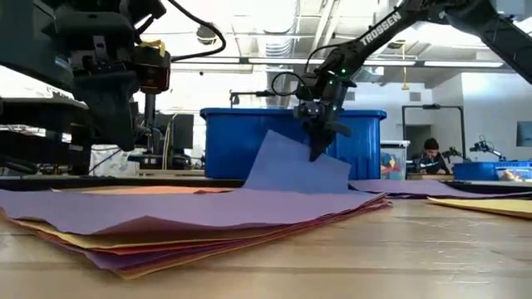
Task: Organize paper
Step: Stack the blue paper on top of the other blue papers
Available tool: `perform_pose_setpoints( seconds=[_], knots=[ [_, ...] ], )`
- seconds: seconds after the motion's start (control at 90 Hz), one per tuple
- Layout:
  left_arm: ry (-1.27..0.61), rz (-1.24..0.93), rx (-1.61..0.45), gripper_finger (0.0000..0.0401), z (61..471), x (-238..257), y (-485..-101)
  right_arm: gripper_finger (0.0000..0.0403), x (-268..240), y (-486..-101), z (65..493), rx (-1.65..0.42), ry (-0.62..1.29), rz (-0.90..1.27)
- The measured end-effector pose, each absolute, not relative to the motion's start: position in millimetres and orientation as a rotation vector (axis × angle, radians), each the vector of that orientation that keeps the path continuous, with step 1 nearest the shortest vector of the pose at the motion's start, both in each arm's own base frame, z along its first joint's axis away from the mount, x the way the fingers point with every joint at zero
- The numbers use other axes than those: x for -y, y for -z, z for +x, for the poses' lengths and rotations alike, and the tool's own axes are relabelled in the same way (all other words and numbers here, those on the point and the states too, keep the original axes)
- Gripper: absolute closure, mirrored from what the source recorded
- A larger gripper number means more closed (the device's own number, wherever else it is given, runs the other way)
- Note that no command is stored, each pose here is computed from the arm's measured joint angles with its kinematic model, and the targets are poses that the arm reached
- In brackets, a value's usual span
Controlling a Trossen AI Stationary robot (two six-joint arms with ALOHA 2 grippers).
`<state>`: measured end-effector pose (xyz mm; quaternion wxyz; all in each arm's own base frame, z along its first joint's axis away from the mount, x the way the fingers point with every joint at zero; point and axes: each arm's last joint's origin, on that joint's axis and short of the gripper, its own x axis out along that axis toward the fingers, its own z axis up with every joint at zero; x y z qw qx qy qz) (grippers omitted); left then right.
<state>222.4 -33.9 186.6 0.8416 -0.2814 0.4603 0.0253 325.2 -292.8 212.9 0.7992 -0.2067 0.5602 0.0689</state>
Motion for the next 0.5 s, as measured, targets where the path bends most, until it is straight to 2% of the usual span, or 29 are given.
perform_pose_setpoints(
  seconds=[0.1,0.244,0.5],
  knots=[
    [-0.051,-0.590,-0.973,0.0359,222.4,34.0,-186.6,0.0403,291.2,-217.0,327.1,-1.192,-0.152,-0.477],
    [-0.047,-0.585,-0.973,0.0359,222.4,34.0,-186.5,0.0403,287.9,-242.4,322.6,-1.117,-0.142,-0.500],
    [-0.035,-0.563,-0.974,0.0359,222.3,34.0,-186.5,0.0403,288.0,-254.4,298.3,-1.173,-0.202,-0.485]
  ],
)
